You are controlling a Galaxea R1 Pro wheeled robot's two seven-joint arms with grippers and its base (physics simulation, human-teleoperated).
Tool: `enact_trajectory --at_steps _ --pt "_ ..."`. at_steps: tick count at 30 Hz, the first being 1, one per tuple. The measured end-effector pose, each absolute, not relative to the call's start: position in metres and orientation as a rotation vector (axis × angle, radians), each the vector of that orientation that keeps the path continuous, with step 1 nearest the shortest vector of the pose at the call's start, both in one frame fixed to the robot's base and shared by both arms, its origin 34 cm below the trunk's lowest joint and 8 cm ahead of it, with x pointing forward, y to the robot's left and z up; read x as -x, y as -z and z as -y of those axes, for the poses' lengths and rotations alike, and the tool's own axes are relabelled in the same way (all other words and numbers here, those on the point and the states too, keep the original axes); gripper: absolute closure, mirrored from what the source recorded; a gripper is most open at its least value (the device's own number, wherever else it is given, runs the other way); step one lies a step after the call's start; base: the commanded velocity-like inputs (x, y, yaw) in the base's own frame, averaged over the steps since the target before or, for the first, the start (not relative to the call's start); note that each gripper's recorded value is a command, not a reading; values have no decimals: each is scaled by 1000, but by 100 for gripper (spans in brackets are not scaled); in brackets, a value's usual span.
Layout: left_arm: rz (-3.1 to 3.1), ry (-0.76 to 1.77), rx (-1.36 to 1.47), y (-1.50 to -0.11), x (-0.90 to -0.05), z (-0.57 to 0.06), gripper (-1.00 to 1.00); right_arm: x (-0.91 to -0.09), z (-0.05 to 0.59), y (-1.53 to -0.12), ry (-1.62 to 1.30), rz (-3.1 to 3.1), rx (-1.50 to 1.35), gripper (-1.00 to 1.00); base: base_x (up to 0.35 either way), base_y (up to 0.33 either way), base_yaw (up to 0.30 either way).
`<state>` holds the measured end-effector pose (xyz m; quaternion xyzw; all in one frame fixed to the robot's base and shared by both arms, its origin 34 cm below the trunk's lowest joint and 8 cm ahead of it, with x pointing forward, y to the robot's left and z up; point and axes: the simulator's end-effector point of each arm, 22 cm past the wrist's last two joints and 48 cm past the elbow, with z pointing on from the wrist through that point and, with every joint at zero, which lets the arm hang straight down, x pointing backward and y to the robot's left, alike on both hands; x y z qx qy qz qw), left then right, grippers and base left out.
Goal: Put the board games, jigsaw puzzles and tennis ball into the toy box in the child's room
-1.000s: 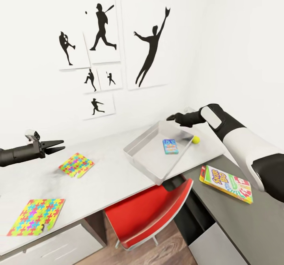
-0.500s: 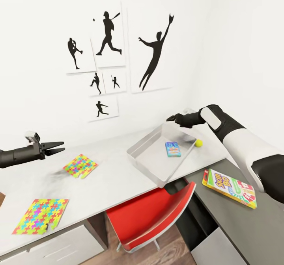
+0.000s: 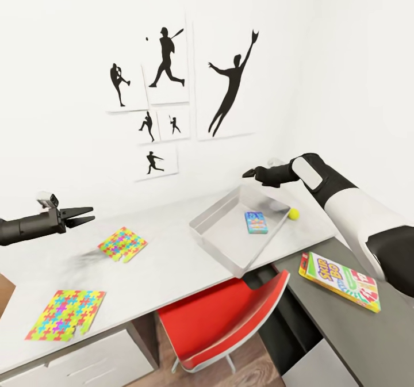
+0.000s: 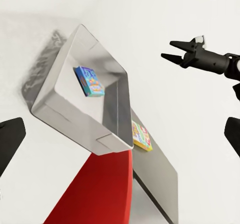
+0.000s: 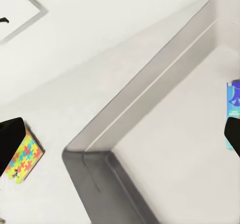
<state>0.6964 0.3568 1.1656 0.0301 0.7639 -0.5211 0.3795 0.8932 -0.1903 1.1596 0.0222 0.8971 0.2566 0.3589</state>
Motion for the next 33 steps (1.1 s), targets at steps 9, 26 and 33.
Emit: enact_trajectory --at_steps 9,26,33 --pt "-1945 1326 -89 -1173 -694 -356 -100 -891 190 -1171 -660 -2300 -52 -100 0 0 74" --pt "-1925 1317 -109 -1188 -689 -355 -100 -886 191 -1193 -654 -2273 -43 -100 0 0 76" --pt "-1917 1314 -116 -1195 -687 -355 -100 -883 191 -1198 -654 -2267 -42 -100 0 0 90"
